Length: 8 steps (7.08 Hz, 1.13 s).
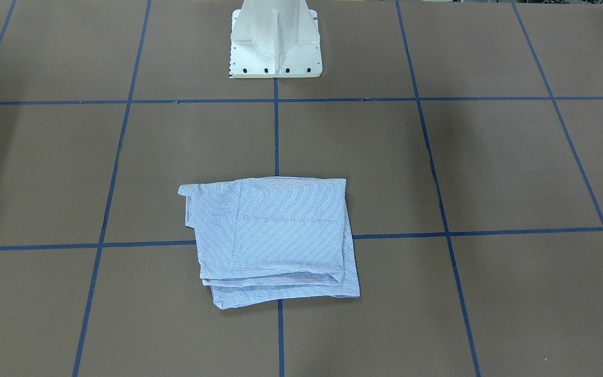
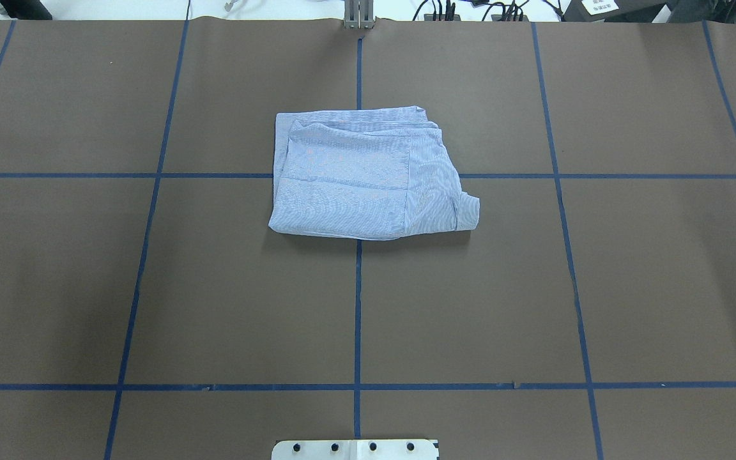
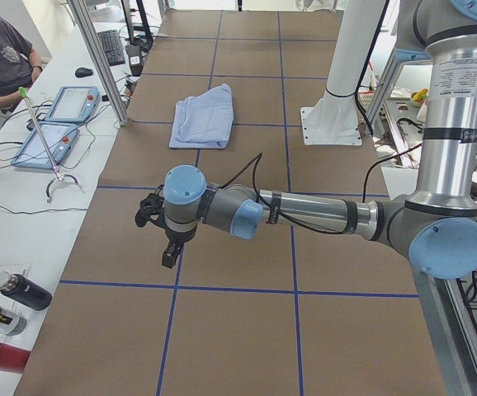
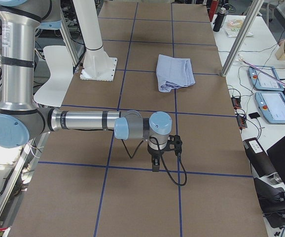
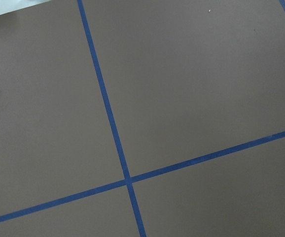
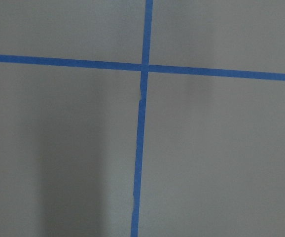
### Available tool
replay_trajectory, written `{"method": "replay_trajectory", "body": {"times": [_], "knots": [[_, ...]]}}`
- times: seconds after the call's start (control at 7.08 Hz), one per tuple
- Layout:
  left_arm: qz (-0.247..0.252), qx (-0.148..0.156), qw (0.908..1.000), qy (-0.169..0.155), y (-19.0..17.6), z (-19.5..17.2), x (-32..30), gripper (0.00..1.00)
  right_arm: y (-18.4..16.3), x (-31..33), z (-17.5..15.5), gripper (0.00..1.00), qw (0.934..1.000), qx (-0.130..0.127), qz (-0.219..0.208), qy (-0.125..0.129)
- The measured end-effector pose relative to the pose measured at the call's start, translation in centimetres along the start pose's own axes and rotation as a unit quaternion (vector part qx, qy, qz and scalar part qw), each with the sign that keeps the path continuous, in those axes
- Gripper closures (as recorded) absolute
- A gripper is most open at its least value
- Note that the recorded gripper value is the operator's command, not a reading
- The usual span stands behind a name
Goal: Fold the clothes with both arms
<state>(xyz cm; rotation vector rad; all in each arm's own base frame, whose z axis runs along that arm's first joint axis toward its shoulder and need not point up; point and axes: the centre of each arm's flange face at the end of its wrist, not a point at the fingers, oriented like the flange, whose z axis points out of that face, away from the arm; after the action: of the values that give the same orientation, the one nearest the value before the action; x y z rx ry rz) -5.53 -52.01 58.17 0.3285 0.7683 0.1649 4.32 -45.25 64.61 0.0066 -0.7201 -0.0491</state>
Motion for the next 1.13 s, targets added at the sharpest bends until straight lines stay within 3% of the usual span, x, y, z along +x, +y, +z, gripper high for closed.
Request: {"method": "replay_trajectory", "body": {"times": [0.28,0.71,1.13], "knots": [[0.000,0.000,0.9999,-0.014,0.0,0.0,-0.1,0.00,-0.1,0.1,0.2,0.00,1.0000,-0.002,0.005,-0.003],[-0.001,0.000,0.9999,-0.015,0.1,0.0,-0.1,0.00,-1.6,-0.9,-0.9,0.00,0.9999,0.009,-0.004,-0.005],[0.005,0.003,0.9999,-0.014,-0.1,-0.3,0.3,0.00,-1.3,-0.5,-0.4,0.00,1.0000,0.003,0.000,-0.009]]}}
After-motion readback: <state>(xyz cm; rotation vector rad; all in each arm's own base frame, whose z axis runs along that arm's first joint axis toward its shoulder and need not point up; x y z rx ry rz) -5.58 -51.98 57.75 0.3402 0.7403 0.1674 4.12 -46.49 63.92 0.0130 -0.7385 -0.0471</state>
